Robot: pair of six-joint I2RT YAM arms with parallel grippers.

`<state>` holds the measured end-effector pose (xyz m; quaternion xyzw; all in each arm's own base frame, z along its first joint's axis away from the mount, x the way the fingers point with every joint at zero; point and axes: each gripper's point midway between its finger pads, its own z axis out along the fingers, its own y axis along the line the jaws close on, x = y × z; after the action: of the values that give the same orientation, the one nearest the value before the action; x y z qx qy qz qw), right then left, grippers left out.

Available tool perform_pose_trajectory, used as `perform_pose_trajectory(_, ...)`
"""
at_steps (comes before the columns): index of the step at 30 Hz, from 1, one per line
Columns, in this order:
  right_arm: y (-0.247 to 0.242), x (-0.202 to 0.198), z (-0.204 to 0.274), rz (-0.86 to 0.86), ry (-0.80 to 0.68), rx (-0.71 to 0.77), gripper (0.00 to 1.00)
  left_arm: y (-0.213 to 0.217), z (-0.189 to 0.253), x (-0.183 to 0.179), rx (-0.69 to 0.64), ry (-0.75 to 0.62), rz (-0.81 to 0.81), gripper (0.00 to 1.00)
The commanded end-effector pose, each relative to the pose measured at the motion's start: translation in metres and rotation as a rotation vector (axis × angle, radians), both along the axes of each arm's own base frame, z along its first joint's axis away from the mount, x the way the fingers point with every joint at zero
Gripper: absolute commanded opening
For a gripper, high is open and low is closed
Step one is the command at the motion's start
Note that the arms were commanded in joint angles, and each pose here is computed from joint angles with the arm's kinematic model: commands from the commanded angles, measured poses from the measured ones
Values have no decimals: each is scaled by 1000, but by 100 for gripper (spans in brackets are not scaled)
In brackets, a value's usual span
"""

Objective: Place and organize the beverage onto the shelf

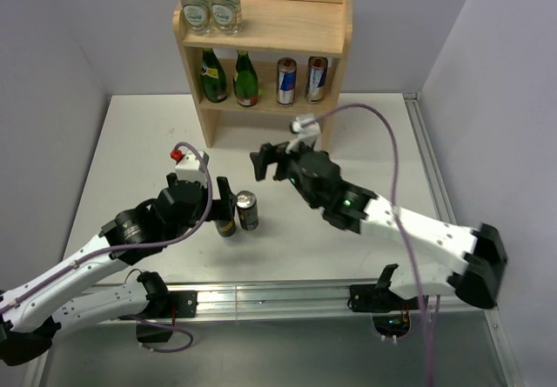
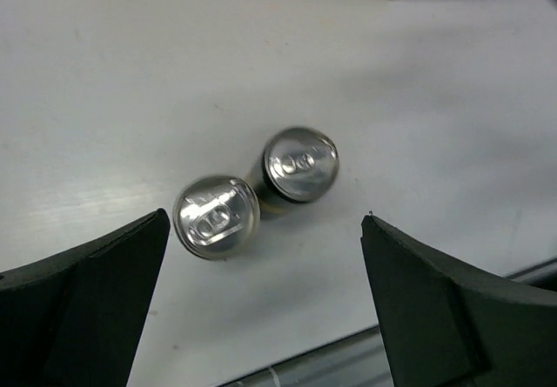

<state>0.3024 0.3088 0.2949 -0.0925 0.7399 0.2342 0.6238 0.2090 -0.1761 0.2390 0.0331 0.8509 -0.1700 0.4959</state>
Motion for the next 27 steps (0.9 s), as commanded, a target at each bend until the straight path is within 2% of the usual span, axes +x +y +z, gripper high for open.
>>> perform_pose_trajectory(1,-30,-45,-4,-2,42,120,100,-11,-10,-30,-148,90,-43,99)
perform_pose_trajectory(5,-34,-82,-30,65,124,151,100,-18,-31,-42,-174,144,5,99)
perform_pose_trajectory(8,-27,-103,-50,129,170,110,100,-13,-38,-43,-135,128,75,99)
perform_pose_trajectory(9,-26,-107,-59,132,192,95,100,-19,-38,-50,-158,135,74,99)
perform_pose_trajectory(14,-16,-128,-103,182,285,83,100,-23,-74,-57,-91,133,134,99)
perform_pose_trajectory(19,-9,-133,-132,203,332,75,100,-18,-111,-60,-62,119,238,99)
perform_pose_trajectory(27,17,-125,-150,217,335,53,100,4,-127,-46,-45,11,384,99)
